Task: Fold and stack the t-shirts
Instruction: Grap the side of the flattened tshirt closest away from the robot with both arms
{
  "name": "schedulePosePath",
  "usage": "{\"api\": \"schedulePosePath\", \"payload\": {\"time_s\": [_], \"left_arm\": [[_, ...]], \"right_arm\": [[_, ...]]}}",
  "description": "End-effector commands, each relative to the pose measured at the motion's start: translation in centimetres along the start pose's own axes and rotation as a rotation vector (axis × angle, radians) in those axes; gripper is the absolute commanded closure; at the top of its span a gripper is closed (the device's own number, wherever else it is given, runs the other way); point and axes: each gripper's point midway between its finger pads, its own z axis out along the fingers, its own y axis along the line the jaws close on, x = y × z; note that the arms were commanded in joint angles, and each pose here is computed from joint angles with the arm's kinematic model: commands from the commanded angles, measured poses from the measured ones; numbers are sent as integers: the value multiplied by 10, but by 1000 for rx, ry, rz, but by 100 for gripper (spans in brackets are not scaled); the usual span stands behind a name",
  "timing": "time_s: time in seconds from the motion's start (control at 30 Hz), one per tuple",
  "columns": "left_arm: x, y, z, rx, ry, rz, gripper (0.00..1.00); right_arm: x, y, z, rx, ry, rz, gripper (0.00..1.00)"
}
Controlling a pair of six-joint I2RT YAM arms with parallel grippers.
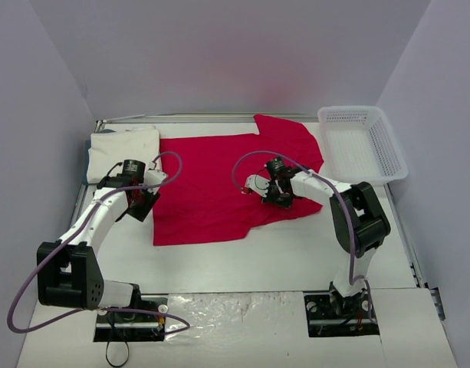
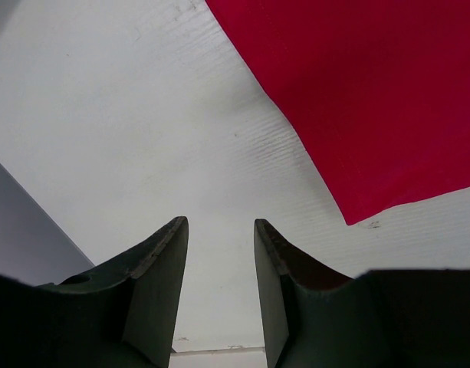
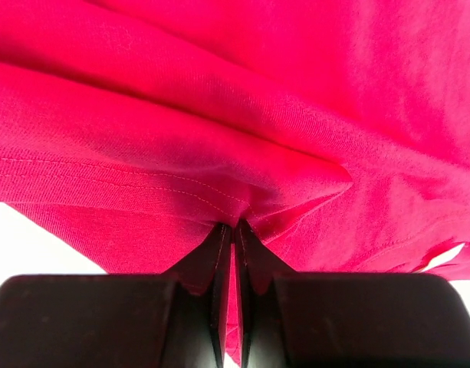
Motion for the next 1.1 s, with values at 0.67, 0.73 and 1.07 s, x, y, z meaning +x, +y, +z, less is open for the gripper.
{"api": "schedulePosePath", "payload": {"time_s": [0.67, 0.73, 1.07], "left_arm": [[-6, -7, -16, 28, -74, 32, 61], [-6, -7, -17, 22, -75, 41, 61], [3, -37, 0, 11, -28, 245, 61]], "right_arm": [[11, 0, -67, 18, 44, 120, 100], [15, 3, -72, 23, 49, 123, 100], [22, 10, -76, 26, 63, 170, 100]]}}
